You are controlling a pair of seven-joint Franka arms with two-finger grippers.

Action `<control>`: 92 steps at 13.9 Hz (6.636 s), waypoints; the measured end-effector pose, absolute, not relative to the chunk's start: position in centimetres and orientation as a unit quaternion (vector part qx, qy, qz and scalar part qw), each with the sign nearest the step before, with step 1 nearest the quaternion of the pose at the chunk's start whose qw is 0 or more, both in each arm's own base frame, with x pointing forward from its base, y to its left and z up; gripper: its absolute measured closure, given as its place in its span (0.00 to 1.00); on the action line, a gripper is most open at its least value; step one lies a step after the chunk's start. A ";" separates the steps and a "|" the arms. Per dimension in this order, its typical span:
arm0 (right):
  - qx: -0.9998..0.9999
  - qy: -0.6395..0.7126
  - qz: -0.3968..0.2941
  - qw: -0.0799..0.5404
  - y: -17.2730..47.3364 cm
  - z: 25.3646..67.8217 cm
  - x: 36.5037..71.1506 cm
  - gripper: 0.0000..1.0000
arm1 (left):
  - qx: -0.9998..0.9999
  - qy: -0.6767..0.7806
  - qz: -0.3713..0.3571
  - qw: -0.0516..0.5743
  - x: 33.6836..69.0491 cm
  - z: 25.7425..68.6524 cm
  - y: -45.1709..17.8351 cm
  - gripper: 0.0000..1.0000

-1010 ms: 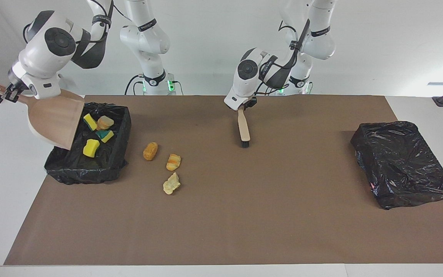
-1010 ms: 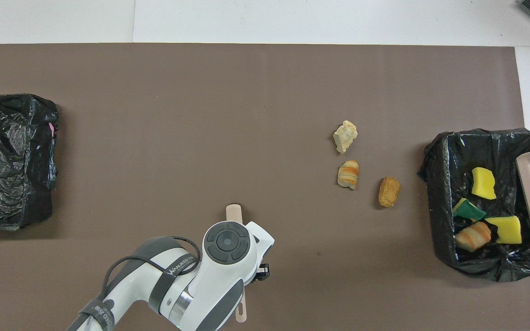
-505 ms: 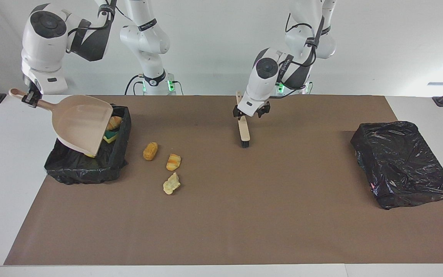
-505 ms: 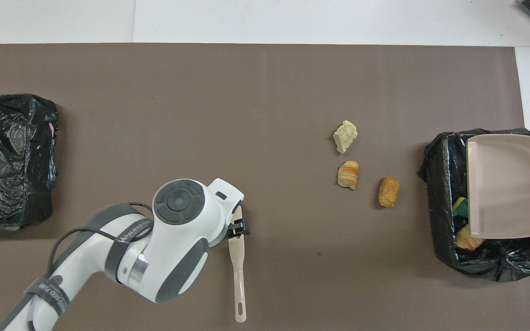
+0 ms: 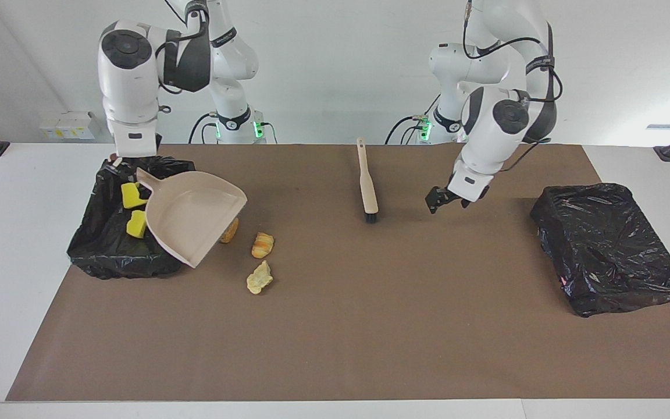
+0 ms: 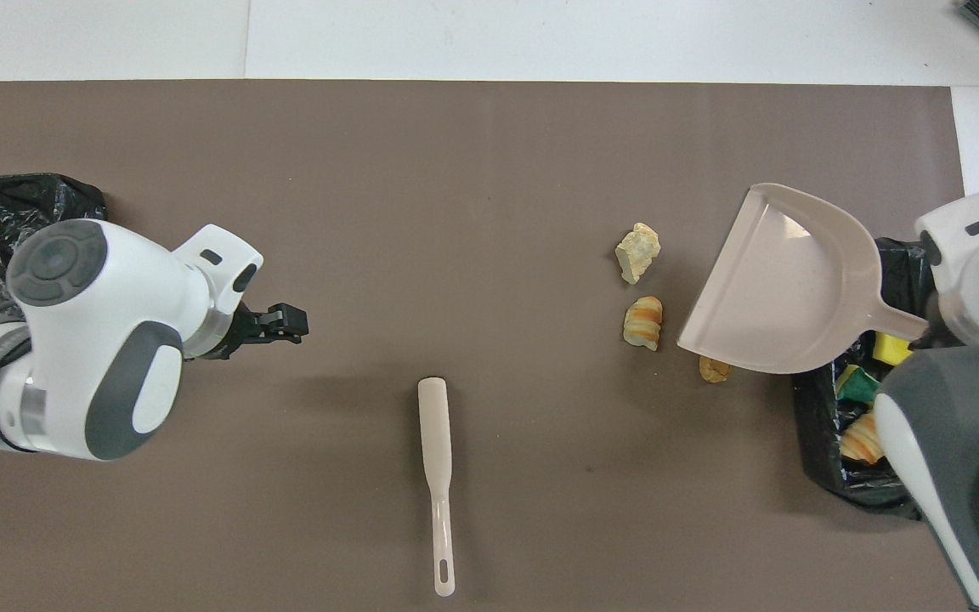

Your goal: Sweep and dump trash in bin

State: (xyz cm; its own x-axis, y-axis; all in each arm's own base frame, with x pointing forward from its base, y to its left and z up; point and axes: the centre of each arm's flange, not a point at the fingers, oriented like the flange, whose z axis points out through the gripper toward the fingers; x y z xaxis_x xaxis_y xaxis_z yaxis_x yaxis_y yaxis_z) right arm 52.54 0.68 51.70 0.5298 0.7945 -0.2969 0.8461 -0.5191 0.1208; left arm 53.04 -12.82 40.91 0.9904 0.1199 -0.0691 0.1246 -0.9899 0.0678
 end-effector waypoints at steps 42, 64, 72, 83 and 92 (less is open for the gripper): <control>1.000 -0.028 -0.004 -0.002 45.5 39.4 41.4 0.00 | 0.998 -0.057 0.004 0.021 51.5 63.9 -4.1 0.00; 0.997 -0.039 -0.065 0.015 44.3 35.2 32.9 0.74 | 0.998 -0.049 0.026 0.022 51.7 64.5 -6.1 0.00; 0.976 -0.177 -0.106 0.062 30.8 42.3 41.4 0.74 | 0.995 0.020 0.079 0.057 56.1 58.9 -18.5 0.00; 0.962 -0.199 -0.122 0.140 12.5 37.0 44.8 0.74 | 0.996 -0.037 0.061 0.049 59.9 42.3 -33.2 0.00; 0.986 -0.094 -0.112 0.086 9.1 34.6 43.4 0.74 | 0.993 -0.105 0.035 0.031 58.1 37.4 -37.3 0.00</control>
